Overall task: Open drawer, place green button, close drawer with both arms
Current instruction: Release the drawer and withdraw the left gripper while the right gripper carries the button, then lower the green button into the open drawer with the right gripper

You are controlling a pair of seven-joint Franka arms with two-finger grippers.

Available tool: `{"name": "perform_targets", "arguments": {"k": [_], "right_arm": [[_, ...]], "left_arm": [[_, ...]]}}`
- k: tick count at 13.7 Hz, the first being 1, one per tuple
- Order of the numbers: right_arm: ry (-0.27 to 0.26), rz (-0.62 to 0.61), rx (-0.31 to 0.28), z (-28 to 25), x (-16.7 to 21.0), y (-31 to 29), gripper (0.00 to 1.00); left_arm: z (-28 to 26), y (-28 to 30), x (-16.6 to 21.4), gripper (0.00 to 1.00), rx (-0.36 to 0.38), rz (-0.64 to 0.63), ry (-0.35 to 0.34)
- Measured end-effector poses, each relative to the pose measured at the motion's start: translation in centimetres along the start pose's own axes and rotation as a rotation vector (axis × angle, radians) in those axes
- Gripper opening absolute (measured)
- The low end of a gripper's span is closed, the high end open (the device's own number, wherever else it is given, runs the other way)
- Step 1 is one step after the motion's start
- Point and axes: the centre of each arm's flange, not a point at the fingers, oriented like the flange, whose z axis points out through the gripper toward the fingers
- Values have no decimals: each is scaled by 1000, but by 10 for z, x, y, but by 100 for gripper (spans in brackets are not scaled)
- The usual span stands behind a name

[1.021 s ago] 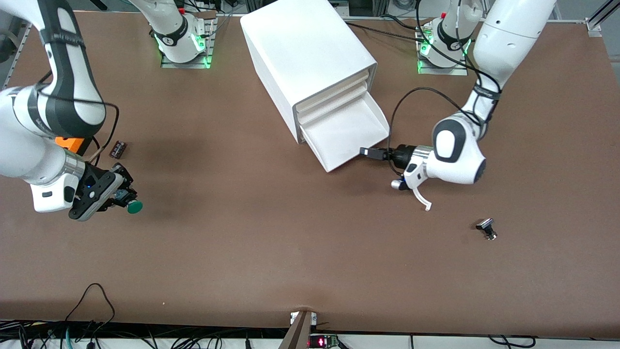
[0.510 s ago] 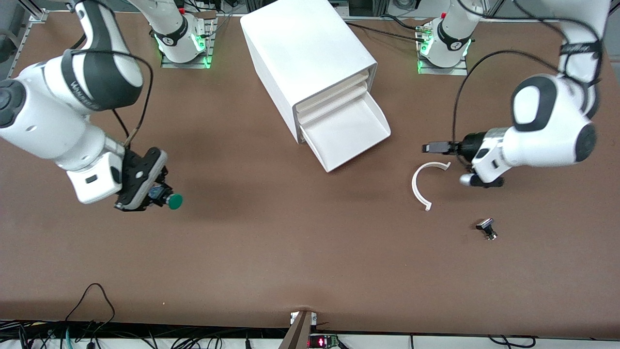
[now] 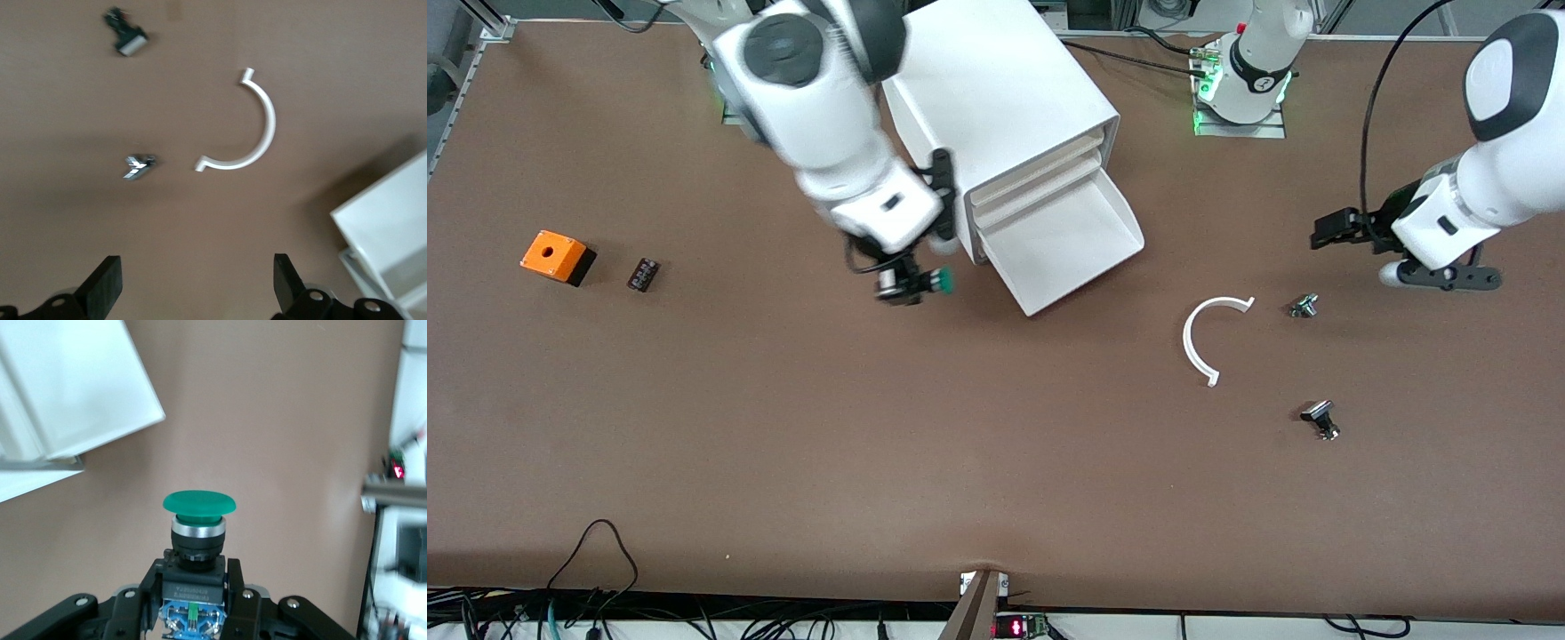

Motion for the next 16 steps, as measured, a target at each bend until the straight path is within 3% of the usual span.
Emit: {"name": "perform_targets", "arguments": {"k": [3, 6, 10, 16], "right_arm": [[15, -165, 19, 35, 69, -24, 41], [67, -237, -18, 52, 111, -31, 41], [83, -303, -32, 87, 126, -33, 41], [25, -445, 33, 147, 144, -57, 41]], "left_arm": [[-26, -8, -14, 100, 55, 0, 48], [-43, -13, -26, 100, 57, -14, 48], [-81, -21, -38, 100, 56, -81, 58], [-86, -18, -37, 100, 55, -138, 52]]}}
